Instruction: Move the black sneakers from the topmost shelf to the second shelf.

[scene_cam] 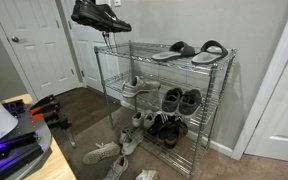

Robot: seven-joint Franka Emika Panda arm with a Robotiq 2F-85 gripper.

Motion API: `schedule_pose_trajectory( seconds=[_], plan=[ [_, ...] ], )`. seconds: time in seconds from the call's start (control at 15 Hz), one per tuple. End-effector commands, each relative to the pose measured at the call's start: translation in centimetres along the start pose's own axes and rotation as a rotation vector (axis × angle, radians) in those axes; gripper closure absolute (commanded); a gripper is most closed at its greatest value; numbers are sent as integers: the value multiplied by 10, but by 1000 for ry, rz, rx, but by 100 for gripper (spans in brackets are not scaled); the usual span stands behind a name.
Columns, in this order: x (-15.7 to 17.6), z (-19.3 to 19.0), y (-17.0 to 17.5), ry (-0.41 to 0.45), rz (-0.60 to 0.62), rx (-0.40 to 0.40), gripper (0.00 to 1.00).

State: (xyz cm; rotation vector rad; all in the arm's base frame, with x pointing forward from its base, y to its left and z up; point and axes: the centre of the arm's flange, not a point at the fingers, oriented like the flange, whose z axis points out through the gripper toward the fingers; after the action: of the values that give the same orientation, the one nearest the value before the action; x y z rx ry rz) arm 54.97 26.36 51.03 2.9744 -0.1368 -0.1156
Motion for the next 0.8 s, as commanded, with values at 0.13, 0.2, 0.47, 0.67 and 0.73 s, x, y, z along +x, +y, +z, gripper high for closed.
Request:
schedule_pose_trajectory(
  seconds=[0.13, 0.2, 0.47, 0.67, 0.73],
  plan=[
    [-83, 29, 28, -193, -192, -82, 94],
    [-94, 42, 27, -250, -221, -112, 94],
    [-117, 79, 32, -412, -302, -196, 94],
    [-114, 100, 32, -418, -304, -208, 94],
    [-113, 106, 32, -425, -301, -206, 94]
  ],
)
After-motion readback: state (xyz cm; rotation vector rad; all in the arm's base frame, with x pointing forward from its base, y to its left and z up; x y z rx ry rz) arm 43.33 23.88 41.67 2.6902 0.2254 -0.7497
